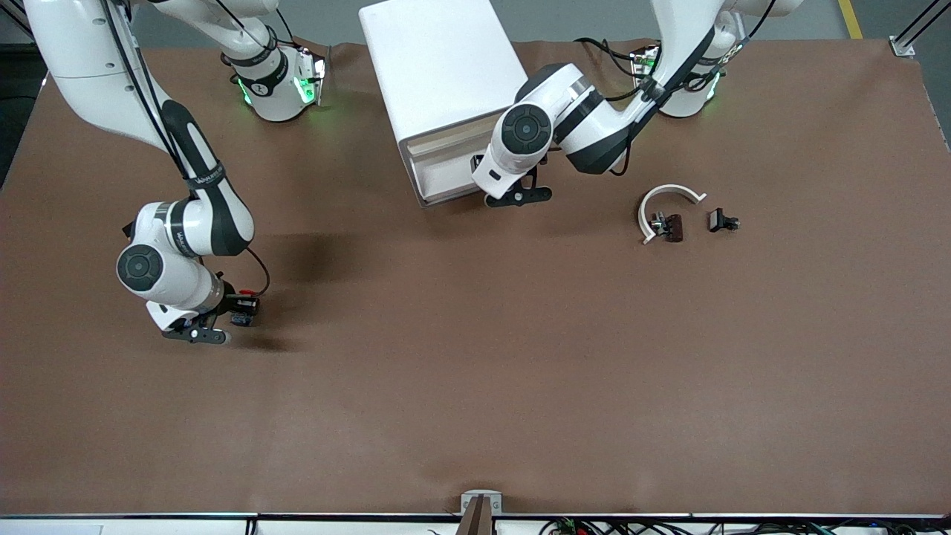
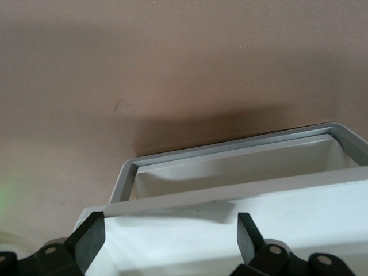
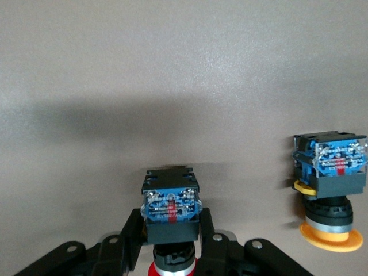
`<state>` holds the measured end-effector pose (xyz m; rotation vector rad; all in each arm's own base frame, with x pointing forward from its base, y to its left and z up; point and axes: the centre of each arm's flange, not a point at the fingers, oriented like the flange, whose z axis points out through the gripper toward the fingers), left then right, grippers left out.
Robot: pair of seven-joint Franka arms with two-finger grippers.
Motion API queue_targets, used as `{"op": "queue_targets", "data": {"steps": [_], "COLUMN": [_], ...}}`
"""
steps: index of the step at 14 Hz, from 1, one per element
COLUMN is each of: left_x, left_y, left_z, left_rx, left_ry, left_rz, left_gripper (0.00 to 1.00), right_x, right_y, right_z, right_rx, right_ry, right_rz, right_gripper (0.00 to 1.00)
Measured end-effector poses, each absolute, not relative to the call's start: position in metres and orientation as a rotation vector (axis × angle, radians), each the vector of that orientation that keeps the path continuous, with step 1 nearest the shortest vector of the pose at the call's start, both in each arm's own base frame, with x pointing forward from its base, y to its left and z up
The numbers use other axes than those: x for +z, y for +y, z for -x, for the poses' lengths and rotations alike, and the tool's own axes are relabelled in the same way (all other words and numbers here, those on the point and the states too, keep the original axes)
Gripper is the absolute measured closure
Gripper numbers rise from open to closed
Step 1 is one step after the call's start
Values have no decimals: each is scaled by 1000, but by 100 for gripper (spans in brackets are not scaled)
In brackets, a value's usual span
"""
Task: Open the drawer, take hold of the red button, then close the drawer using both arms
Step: 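Lower the red button beside the yellow button while the left gripper pushes the drawer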
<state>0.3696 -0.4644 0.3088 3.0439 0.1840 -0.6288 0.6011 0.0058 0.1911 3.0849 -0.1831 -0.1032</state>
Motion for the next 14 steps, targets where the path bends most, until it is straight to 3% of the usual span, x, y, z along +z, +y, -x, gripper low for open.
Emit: {"op": "queue_targets", "data": {"steps": [6, 10, 12, 14], "left_x": [291, 288, 289, 291], "left_y": [-477, -480, -482, -486], "left_z": [-358, -355, -354, -351], "left_rx": [-653, -660, -657, -683], "left_ry": [155, 150, 144, 161], "left_rz": [-3032, -3024, -3021, -2997], "left_gripper": [0, 0, 0, 0], "right_x": [183, 181, 192, 220], "right_y": [7, 14, 16, 15], "right_z": [-608, -611, -616, -627], "right_rx": [-121, -135, -215, -277], "right_ry": [-181, -160, -156, -161], "right_rz": [-3084, -3087, -3074, -3061], "right_gripper": [56, 21, 1, 0]}}
